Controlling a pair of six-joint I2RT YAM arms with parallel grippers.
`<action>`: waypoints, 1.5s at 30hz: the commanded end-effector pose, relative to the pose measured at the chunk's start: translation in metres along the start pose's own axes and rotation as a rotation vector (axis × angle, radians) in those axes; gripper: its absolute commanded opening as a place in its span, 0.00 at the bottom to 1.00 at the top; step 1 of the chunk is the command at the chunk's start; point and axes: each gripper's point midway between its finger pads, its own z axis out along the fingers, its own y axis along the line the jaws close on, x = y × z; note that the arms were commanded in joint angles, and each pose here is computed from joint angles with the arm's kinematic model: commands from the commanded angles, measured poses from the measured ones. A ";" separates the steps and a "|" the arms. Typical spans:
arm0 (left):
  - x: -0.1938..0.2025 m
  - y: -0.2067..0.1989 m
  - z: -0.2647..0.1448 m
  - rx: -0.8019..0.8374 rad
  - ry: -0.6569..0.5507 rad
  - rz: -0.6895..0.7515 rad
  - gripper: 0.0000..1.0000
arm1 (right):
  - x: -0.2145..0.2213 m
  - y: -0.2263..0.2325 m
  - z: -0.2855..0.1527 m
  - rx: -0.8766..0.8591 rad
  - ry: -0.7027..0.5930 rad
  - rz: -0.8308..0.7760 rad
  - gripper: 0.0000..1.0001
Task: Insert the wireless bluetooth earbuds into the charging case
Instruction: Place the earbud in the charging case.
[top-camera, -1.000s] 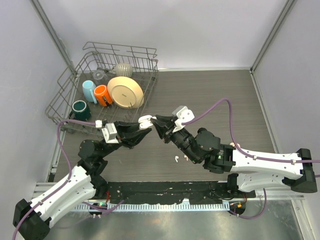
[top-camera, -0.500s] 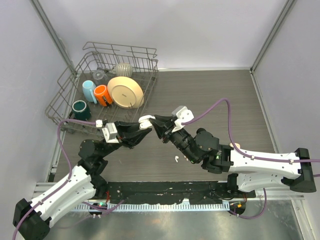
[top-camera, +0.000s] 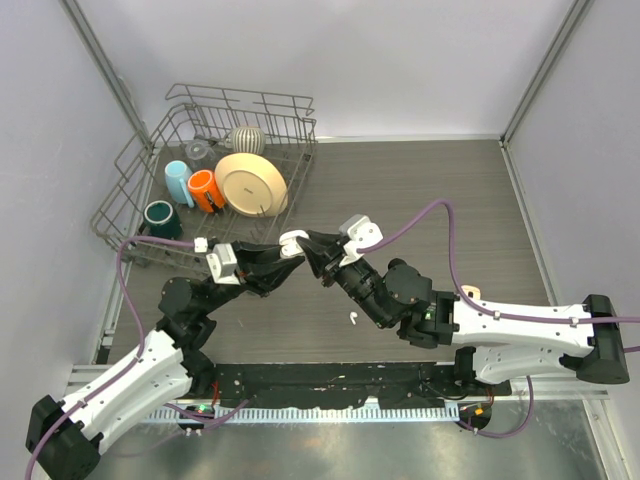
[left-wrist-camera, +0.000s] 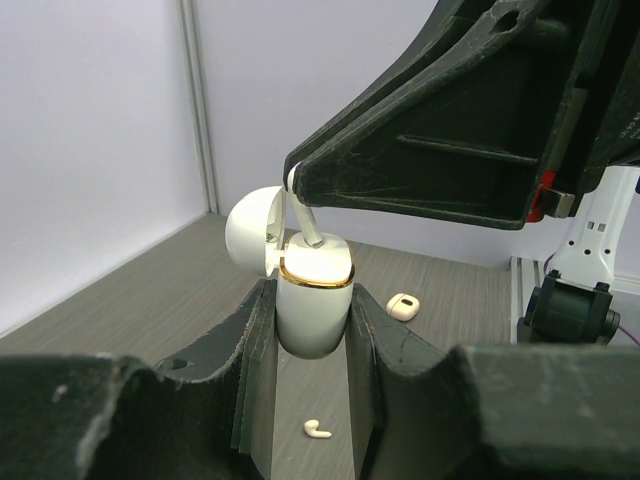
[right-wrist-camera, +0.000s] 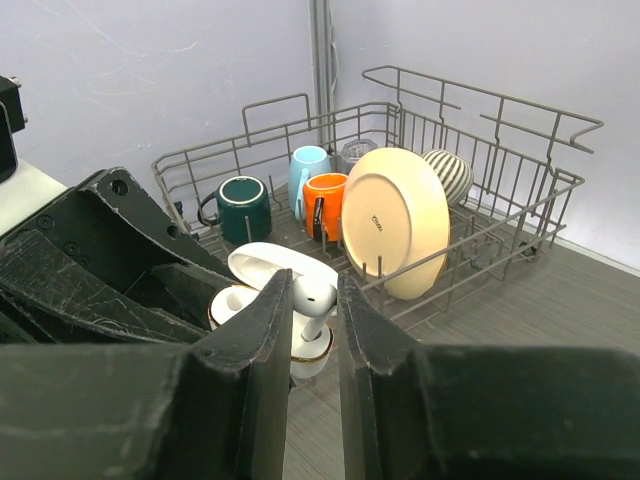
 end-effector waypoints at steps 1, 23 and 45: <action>-0.053 0.002 0.007 -0.023 -0.153 0.053 0.00 | 0.006 0.000 -0.003 -0.011 0.005 -0.032 0.01; -0.054 0.019 0.003 -0.121 -0.177 0.056 0.00 | 0.025 0.010 -0.012 -0.117 0.069 -0.133 0.01; -0.047 0.005 0.005 -0.034 -0.146 0.080 0.00 | 0.022 0.014 -0.003 -0.112 0.099 -0.170 0.01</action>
